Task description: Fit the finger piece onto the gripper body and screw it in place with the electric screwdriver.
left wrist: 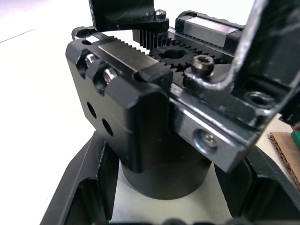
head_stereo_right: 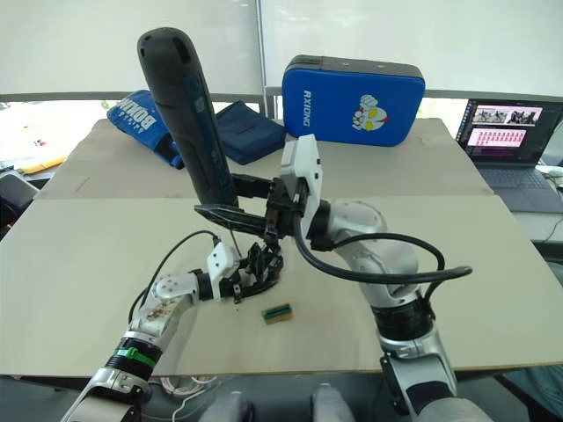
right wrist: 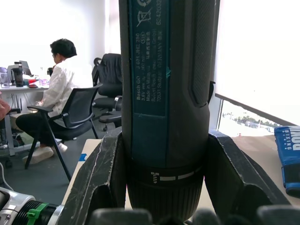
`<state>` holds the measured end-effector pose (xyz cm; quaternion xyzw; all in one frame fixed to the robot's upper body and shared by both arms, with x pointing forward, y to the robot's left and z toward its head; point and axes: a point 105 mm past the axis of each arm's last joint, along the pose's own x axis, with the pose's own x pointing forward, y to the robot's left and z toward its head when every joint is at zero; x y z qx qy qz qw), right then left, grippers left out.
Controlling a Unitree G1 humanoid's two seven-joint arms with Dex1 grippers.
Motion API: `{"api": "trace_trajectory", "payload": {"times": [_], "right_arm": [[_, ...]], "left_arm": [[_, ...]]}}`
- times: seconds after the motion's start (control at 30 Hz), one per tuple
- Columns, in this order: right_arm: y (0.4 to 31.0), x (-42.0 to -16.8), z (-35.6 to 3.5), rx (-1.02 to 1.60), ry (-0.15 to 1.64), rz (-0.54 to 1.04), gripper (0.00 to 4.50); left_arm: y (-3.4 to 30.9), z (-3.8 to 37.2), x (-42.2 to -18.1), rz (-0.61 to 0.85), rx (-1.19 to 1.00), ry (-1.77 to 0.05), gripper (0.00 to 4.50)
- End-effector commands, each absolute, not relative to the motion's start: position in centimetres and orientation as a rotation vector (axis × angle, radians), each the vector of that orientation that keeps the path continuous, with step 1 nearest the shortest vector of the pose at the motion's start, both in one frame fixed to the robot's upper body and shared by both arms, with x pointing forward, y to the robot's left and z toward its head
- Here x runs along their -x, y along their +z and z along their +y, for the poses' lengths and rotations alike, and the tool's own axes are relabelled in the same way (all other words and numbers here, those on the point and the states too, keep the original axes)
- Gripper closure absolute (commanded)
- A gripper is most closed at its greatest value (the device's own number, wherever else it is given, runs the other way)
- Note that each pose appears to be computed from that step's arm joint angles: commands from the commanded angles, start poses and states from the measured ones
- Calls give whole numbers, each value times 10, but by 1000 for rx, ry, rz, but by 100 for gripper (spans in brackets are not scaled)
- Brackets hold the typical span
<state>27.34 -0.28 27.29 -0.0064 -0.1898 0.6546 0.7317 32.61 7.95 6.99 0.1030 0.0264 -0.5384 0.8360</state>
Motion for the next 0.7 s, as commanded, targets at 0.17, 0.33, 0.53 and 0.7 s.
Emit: {"api": "trace_trajectory", "payload": {"times": [0.17,0.33,0.53,0.7], "right_arm": [[283,-265,-5,38,1442,-513,259],[279,-267,-4,42,1439,-509,259],[274,-270,-3,51,1436,-503,259],[268,-271,-3,56,1437,-487,259]], "left_arm": [[50,81,-319,155,-197,-1148,217],[50,82,-318,157,-196,-1146,217],[50,82,-318,160,-196,-1148,217],[49,82,-318,163,-195,-1148,217]]}}
